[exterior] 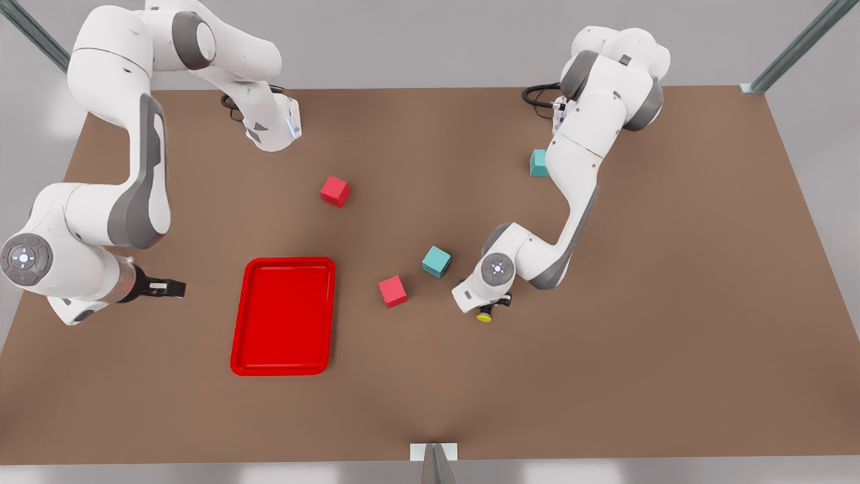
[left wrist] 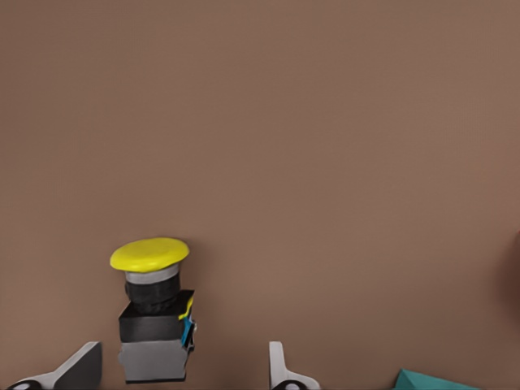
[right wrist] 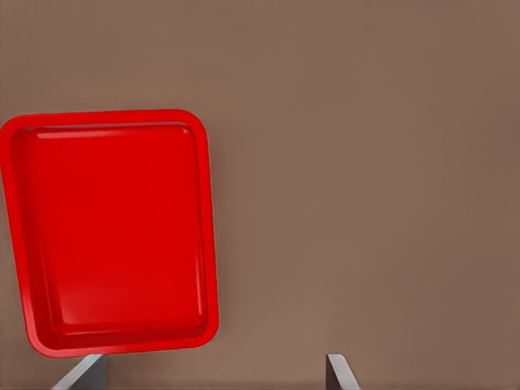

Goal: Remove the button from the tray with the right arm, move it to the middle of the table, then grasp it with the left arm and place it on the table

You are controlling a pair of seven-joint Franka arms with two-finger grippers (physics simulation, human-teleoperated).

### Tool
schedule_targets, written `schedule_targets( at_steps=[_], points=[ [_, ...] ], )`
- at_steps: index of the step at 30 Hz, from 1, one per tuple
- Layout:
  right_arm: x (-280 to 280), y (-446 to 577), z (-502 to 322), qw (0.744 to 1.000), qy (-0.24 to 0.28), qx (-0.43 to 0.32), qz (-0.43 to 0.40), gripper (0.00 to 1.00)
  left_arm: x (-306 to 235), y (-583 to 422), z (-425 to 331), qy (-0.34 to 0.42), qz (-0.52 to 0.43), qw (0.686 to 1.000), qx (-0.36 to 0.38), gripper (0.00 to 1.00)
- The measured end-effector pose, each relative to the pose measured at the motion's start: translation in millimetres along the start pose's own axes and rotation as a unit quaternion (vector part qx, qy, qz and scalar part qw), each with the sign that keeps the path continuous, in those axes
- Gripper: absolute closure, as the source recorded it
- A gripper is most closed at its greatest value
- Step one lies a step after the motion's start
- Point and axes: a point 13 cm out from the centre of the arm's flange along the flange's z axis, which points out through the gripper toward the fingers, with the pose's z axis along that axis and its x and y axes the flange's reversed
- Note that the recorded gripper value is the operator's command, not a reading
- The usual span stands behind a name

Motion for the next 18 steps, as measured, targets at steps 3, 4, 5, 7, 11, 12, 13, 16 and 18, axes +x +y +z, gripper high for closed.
schedule_targets(
  at_steps=[3, 4, 5, 7, 11, 12, 13, 16, 18],
  points=[
    [-0.5, -1.7, 3.2, 1.0, 0.002, -0.004, -0.004, 0.0, -1.7, 3.1, 4.0, -0.006, 0.016, 1.0, -0.01, 0.0],
    [-0.7, -1.4, 4.7, 1.0, 0.004, -0.005, -0.006, 0.0, -2.8, 5.1, 3.9, -0.009, 0.023, 1.0, -0.017, 0.0],
    [-0.9, -1.2, 5.2, 1.0, 0.004, -0.006, -0.008, 0.0, -4.1, 7.3, 3.7, -0.012, 0.03, 0.999, -0.023, 0.0],
    [-1.0, -0.8, 5.7, 1.0, 0.004, -0.006, -0.011, 0.0, -4.3, 10.6, 5.5, -0.014, 0.04, 0.999, -0.03, 0.0],
    [-0.7, 2.4, 5.1, 1.0, 0.004, -0.007, -0.019, 0.0, -1.0, 15.3, 10.5, -0.013, 0.047, 0.998, -0.035, 0.0],
    [-0.6, 3.0, 4.9, 1.0, 0.004, -0.007, -0.021, 0.0, 0.8, 15.5, 12.3, -0.011, 0.047, 0.998, -0.035, 0.0],
    [-0.5, 3.3, 4.8, 1.0, 0.004, -0.008, -0.022, 0.0, 1.9, 15.3, 13.7, -0.01, 0.048, 0.998, -0.035, 0.0],
    [0.0, 3.8, 5.1, 1.0, 0.005, -0.008, -0.025, 0.0, 0.4, 14.3, 15.4, -0.012, 0.046, 0.998, -0.033, 0.0],
    [0.2, 4.3, 5.4, 1.0, 0.006, -0.008, -0.027, 0.0, -0.1, 13.4, 18.7, -0.012, 0.044, 0.998, -0.031, 0.0]
  ],
)
